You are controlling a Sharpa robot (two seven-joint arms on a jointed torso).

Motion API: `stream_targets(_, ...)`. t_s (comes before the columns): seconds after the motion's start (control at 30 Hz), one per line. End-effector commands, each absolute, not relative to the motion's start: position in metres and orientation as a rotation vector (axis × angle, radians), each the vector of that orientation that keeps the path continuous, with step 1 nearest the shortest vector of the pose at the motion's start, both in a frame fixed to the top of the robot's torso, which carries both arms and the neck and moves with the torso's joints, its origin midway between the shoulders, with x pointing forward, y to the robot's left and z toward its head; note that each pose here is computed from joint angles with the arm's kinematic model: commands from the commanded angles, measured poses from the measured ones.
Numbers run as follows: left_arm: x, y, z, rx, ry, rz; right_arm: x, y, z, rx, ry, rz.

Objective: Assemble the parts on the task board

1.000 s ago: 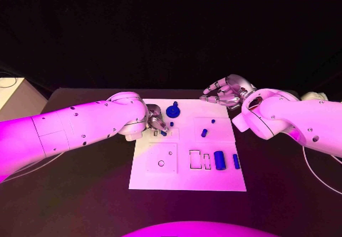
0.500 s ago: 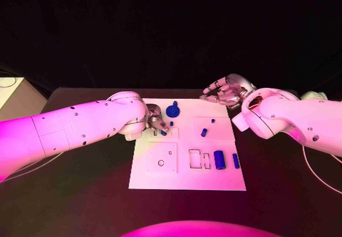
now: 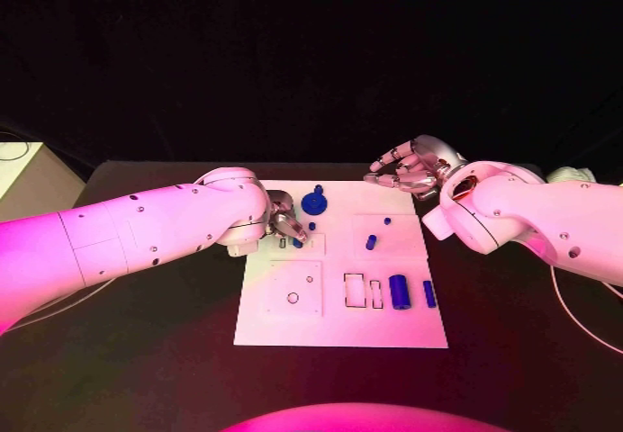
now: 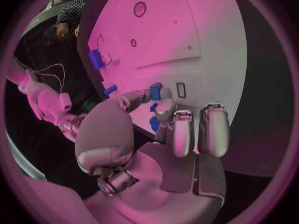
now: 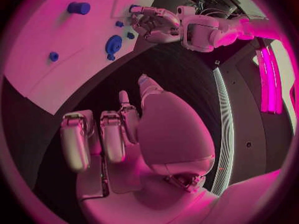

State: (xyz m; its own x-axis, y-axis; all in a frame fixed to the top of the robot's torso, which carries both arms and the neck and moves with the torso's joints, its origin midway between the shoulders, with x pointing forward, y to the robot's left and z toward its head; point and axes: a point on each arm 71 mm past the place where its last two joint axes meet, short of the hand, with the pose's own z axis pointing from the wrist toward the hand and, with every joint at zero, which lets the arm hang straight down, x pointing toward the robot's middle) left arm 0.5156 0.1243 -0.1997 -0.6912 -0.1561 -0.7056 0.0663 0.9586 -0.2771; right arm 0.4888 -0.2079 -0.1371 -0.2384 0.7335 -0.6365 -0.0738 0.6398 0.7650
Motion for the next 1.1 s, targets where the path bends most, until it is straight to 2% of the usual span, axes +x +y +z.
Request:
stream_targets(0.03, 0.508, 0.1249, -0.2155, -0.022, 2.388, -0.317, 0.4881, -0.2068, -0.1369, 0.531, 1.654, 0.835)
stream_targets(1.1, 0.51, 0.1294, -0.2163, -0.029, 2.392, -0.299, 0.4878, -0.2085, -0.1368, 0.531, 1.653, 0.833)
